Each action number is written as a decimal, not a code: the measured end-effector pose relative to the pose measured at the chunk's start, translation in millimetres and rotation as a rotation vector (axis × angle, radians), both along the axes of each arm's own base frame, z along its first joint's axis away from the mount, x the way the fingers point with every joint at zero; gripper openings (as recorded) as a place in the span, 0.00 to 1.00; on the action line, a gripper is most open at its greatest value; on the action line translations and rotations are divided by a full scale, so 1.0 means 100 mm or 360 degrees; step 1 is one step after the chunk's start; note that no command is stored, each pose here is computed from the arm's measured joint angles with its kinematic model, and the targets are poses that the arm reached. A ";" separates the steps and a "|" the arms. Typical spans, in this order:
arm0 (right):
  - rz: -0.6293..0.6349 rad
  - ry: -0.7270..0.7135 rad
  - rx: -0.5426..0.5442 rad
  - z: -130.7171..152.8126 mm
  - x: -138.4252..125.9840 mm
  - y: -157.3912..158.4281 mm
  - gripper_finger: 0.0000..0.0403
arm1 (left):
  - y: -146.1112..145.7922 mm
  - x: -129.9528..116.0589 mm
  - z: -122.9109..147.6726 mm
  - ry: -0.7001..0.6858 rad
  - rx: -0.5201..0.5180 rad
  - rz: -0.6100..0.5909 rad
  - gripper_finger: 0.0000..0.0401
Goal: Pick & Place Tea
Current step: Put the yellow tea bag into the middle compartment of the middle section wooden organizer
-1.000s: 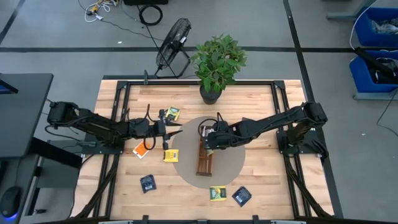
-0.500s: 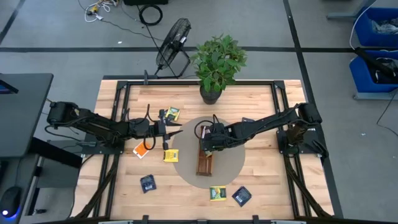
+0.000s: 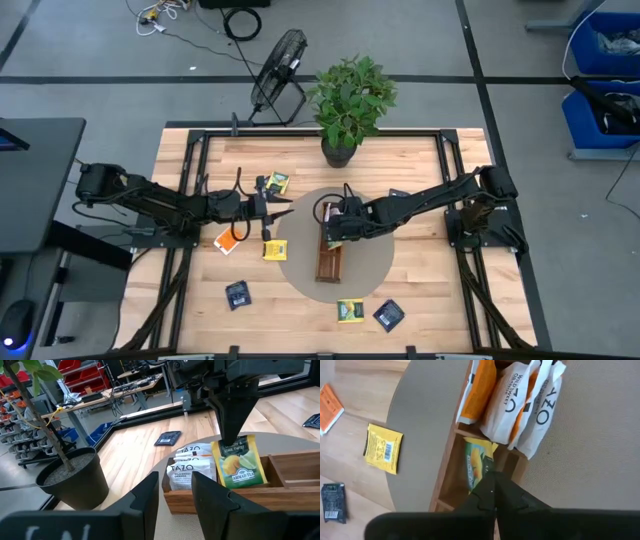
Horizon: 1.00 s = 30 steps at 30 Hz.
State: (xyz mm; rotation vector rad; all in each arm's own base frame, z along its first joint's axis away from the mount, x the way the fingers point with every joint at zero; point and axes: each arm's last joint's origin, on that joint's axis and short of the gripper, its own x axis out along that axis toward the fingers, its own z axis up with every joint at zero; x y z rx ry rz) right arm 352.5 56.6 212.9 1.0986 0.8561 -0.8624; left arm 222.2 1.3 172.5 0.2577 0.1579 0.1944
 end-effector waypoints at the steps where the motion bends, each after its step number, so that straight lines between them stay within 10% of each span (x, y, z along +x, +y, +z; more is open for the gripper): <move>1: 0.0000 0.0000 0.0000 0.00 0.00 0.00 0.01 | 0.00 0.00 0.00 -0.0001 0.0000 0.0000 0.30; 15: 0.0134 -0.0044 -0.0008 0.02 0.03 0.05 0.20 | 0.00 0.00 -0.01 0.0015 0.0001 0.0000 0.30; 30: 0.1058 -0.0023 -0.0526 0.10 -0.17 0.71 0.33 | 0.00 0.00 -0.02 0.0025 0.0001 0.0000 0.30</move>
